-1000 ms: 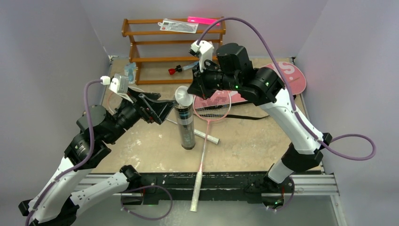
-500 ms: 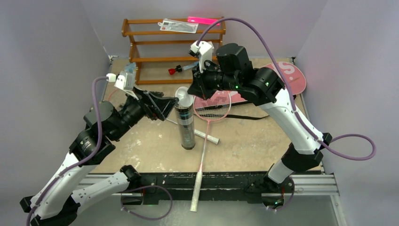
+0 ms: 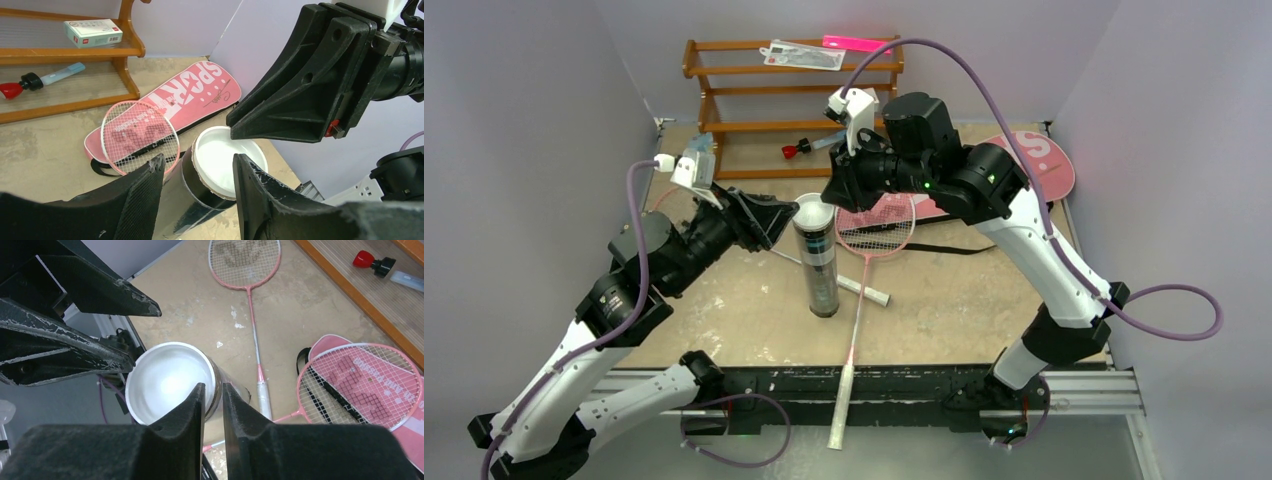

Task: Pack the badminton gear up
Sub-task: Close the lid on the shuttle tube.

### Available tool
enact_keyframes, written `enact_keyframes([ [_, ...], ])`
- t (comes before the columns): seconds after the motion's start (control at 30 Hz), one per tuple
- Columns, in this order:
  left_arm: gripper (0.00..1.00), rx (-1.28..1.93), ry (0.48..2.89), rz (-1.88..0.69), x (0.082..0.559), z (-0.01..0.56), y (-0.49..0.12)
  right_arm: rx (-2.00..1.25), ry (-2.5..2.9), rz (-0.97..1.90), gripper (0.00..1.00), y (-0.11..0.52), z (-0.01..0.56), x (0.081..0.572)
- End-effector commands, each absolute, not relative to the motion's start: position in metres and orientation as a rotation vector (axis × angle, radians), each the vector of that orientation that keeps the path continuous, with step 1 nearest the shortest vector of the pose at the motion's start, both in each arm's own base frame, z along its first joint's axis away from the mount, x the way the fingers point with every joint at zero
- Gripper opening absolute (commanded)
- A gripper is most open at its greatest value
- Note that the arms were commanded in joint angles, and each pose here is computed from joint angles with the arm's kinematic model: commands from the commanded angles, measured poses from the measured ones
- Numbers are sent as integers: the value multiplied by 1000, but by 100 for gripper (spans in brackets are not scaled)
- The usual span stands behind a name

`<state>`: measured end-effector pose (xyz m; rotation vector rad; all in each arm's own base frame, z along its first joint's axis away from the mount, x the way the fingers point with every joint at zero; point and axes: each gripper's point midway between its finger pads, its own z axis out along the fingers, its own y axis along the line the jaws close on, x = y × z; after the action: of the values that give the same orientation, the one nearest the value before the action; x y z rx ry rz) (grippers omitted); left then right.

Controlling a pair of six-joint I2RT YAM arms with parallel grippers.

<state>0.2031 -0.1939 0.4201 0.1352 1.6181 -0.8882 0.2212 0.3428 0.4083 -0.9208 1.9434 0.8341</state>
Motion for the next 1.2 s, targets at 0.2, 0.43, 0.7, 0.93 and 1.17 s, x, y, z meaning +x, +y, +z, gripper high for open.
enact_keyframes([
  [0.2,48,140,1595,-860,207,423,-192,-946,1931,834,28,345,409,220],
  [0.43,48,155,1615,-845,213,417,-197,-934,1920,829,46,344,411,220],
  [0.7,48,168,1626,-830,216,414,-200,-941,1933,830,55,344,404,220],
  [0.93,48,180,1628,-834,216,413,-202,-930,1918,839,56,344,406,219],
  [1.17,48,191,1638,-824,219,409,-205,-902,1868,837,61,340,428,220],
])
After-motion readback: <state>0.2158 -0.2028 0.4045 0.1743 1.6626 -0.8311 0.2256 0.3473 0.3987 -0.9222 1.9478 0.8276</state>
